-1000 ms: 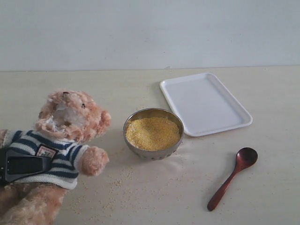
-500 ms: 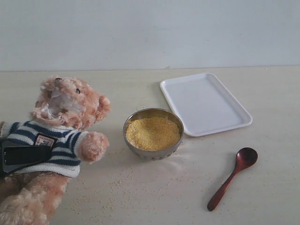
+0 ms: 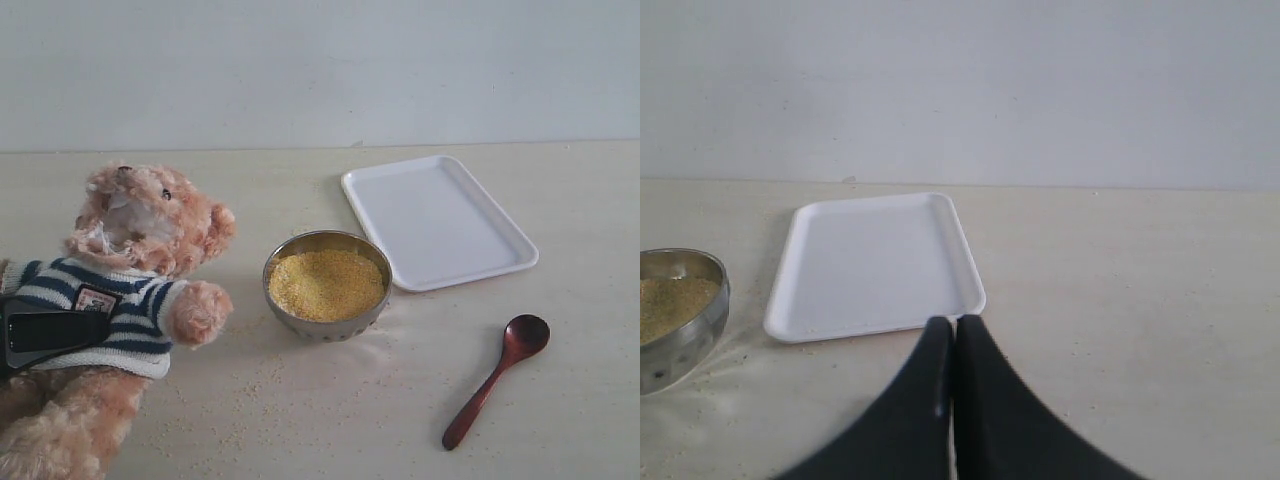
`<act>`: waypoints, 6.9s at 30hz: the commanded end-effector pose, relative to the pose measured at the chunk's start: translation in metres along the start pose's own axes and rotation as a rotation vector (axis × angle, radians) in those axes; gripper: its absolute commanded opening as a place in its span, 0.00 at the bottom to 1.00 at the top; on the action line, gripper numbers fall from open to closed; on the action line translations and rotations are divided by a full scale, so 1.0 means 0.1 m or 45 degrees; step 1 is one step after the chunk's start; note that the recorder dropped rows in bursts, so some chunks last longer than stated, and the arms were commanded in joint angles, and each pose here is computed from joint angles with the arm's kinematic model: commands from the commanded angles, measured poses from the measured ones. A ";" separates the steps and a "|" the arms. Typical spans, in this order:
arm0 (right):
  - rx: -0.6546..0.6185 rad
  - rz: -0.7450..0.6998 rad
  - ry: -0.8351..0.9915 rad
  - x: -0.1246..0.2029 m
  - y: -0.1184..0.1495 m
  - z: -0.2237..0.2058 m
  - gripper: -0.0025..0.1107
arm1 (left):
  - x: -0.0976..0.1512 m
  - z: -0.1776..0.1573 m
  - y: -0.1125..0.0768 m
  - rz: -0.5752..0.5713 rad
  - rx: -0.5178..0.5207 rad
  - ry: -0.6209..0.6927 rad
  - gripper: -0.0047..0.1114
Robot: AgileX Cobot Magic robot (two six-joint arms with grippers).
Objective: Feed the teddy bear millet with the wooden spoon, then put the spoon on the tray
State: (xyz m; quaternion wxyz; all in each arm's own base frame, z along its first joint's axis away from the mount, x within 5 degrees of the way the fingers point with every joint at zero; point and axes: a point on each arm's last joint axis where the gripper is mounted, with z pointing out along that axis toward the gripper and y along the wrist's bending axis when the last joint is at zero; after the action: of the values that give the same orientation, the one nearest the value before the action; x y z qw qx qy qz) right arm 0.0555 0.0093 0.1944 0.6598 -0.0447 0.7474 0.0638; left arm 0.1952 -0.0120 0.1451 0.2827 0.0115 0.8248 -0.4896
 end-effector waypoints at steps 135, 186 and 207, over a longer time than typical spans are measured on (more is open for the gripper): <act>0.058 0.412 1.528 0.65 0.92 1.93 0.55 | -0.05 -0.01 -0.03 0.007 0.043 -0.035 0.08; 0.006 -0.331 1.310 -1.06 0.59 1.43 0.55 | -0.05 -0.01 -0.03 0.010 0.043 -0.035 0.08; -0.167 -0.226 1.476 -0.66 0.80 1.24 0.55 | -0.05 -0.01 -0.03 0.010 0.043 -0.035 0.08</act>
State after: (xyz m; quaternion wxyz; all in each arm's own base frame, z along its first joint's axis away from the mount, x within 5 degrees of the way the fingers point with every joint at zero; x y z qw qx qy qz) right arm 0.1802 0.1069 0.2581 0.1488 -0.1710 0.9736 0.0282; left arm 0.1955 -0.0121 0.1455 0.2845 0.0111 0.8234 -0.4910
